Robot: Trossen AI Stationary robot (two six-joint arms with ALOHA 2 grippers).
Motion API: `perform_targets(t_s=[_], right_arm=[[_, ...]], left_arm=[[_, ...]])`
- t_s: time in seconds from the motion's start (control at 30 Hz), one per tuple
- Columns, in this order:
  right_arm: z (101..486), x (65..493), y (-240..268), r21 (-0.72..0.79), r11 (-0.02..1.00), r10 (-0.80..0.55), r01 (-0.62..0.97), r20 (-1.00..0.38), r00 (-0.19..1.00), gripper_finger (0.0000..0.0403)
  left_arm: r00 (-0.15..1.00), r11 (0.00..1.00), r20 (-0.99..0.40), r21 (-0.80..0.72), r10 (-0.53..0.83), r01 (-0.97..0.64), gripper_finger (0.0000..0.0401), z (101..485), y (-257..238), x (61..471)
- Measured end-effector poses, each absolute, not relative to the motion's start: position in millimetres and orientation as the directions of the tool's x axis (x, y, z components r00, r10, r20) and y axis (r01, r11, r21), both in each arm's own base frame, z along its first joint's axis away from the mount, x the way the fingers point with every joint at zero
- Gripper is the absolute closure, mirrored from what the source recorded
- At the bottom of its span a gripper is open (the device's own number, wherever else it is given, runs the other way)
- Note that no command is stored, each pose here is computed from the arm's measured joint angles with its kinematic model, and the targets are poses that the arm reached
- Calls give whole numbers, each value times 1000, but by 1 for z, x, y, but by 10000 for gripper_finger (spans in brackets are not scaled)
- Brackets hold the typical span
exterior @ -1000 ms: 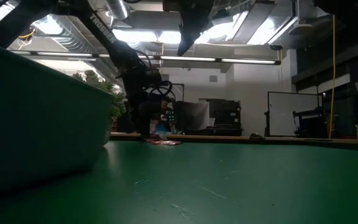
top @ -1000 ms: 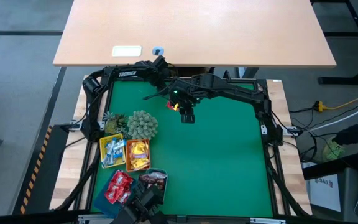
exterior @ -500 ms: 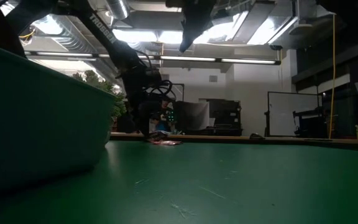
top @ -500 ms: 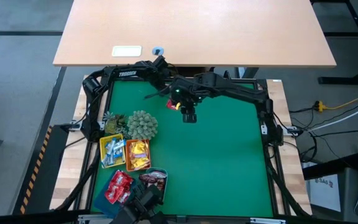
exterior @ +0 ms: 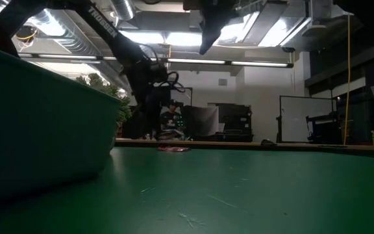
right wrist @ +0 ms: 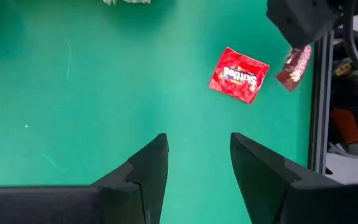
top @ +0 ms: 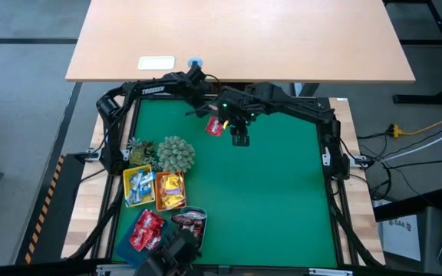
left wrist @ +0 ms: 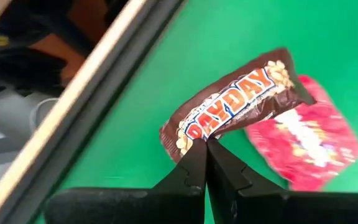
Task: Sort candy
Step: Put the brown chocolate into the green basket
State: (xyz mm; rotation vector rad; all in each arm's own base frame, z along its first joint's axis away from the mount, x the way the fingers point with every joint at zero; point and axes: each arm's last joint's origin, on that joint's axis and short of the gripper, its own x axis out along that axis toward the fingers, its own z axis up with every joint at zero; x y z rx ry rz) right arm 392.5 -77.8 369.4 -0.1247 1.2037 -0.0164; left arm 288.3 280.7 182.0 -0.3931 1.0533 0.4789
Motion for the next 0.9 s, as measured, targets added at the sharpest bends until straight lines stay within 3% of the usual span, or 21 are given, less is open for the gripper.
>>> perform_targets(t_s=[0.37,0.57,0.73,0.9], right_arm=[[377,376,-109,-104,994,-109,33,-932,347,231],[352,386,-122,-24,999,-34,34,-934,357,231],[333,389,-122,-16,1000,-23,26,-950,312,231],[326,388,-122,-12,1000,-16,14,-958,287,231]], left_arm=[[439,855,-890,-132,120,-501,401,193,272,286],[404,869,-912,-144,69,-473,401,190,257,293],[347,897,-924,-13,158,-442,400,187,249,304],[375,929,-904,62,207,-364,375,189,246,313]])
